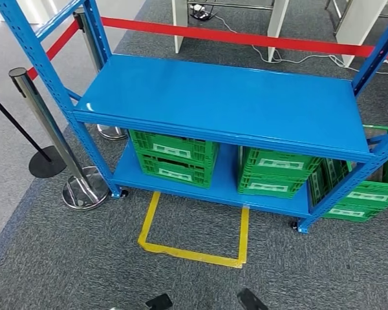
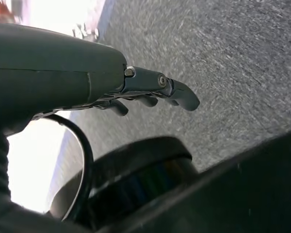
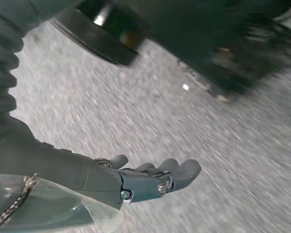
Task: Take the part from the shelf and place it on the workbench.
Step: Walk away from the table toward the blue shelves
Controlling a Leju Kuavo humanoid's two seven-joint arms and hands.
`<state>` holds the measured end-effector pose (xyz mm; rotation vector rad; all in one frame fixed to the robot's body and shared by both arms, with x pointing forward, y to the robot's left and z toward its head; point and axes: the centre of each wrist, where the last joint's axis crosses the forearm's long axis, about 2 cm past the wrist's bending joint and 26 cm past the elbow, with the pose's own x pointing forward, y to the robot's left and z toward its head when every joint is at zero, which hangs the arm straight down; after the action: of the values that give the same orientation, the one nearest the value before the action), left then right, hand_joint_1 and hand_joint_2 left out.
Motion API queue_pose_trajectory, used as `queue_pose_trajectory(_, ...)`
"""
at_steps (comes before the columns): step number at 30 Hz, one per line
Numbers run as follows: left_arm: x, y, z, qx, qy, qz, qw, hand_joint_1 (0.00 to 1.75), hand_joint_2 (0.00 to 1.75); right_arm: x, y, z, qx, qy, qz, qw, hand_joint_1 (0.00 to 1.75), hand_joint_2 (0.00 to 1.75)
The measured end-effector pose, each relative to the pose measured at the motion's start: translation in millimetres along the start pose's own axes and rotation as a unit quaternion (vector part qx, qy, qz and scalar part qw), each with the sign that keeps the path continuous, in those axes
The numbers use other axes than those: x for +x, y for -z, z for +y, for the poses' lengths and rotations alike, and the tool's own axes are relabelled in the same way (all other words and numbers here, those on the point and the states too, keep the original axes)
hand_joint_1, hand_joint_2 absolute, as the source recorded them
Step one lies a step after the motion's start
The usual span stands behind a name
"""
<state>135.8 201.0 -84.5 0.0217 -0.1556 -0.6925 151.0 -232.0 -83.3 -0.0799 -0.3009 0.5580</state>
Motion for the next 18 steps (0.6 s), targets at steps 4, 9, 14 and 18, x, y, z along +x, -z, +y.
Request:
queue_pose_trajectory(4,-1.6,-0.1,11.5,0.011,-0.041,-0.024,0.999,0.00,0.00,-31.2,0.1,12.2,0.015,0.031,0.018,0.999,0.00,1.75)
queue_pose_trajectory(9,-14.9,1.7,18.4,0.016,-0.091,-0.040,0.995,0.00,0.00,-54.0,-1.2,21.4,0.026,0.073,0.027,0.997,0.00,1.31)
queue_pose_trajectory(14,-51.8,6.6,3.2,0.001,-0.136,-0.027,0.990,0.00,0.00,-65.9,-1.6,16.9,0.018,0.109,0.021,0.994,0.00,0.00)
queue_pose_trajectory(18,-91.1,8.5,-19.0,-0.017,-0.171,0.001,0.985,0.00,0.00,-59.4,-1.2,3.8,0.000,0.137,-0.007,0.991,0.00,1.31)
